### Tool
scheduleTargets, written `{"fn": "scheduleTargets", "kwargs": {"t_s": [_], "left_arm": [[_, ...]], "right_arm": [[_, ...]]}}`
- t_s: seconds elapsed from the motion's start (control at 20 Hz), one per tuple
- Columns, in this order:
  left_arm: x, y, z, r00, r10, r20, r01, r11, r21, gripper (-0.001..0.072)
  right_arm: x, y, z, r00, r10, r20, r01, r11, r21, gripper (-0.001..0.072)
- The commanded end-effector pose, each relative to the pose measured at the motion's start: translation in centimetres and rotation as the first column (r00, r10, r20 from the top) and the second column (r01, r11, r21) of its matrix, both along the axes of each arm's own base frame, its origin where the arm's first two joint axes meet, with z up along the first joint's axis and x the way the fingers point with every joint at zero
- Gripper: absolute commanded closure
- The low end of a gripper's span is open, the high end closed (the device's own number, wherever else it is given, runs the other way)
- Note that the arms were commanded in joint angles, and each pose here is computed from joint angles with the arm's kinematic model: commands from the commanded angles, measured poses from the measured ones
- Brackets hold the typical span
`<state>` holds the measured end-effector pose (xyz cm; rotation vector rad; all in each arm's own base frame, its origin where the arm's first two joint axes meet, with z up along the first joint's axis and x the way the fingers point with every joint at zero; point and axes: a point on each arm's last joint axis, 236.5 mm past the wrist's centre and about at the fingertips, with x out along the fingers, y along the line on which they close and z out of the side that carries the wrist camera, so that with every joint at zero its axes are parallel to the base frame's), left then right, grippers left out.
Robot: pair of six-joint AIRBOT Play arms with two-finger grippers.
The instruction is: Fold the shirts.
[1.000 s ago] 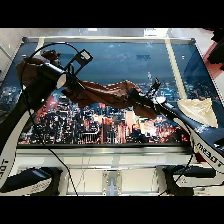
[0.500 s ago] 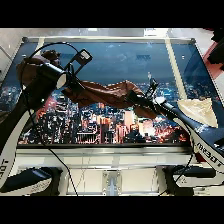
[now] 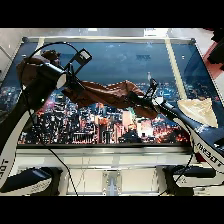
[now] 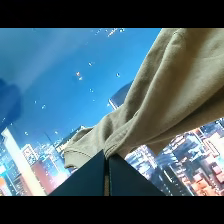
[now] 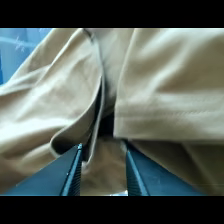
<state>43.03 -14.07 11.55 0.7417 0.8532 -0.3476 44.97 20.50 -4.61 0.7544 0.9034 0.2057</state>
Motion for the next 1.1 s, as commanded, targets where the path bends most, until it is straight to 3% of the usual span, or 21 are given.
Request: {"fn": "scheduleTargets", "kwargs": {"t_s": [0.0, 0.5, 0.6, 0.75, 0.9, 1.05], "left_arm": [[0.0, 0.0, 0.0, 1.000, 0.000, 0.000, 0.000, 1.000, 0.000, 0.0693], [0.1, 0.0, -0.2, 1.000, 0.000, -0.003, 0.000, 1.000, 0.002, 0.0693], [0.1, 0.0, -0.2, 1.000, 0.000, -0.003, 0.000, 1.000, 0.003, 0.0693], [0.1, 0.1, -0.1, 1.000, 0.000, 0.000, 0.000, 1.000, 0.007, 0.0693], [0.9, 2.2, 1.0, 0.999, 0.012, 0.053, -0.018, 0.994, 0.108, 0.0694], [1.2, 7.3, 5.2, 0.980, 0.081, 0.180, -0.129, 0.953, 0.276, 0.0694]], "right_arm": [[1.2, -1.3, 0.3, 0.997, -0.061, 0.040, 0.062, 0.998, -0.023, 0.0388], [2.5, -3.3, -3.0, 0.979, -0.203, -0.004, 0.203, 0.979, -0.019, 0.0410], [3.8, -4.8, -2.3, 0.963, -0.262, 0.058, 0.264, 0.964, -0.038, 0.0676], [5.5, -6.4, -0.6, 0.937, -0.319, 0.145, 0.328, 0.943, -0.049, 0.0682], [7.0, -5.7, 3.7, 0.933, -0.245, 0.265, 0.273, 0.959, -0.075, 0.0684], [7.2, -5.2, 13.6, 0.863, -0.083, 0.499, 0.190, 0.967, -0.167, 0.0684]]}}
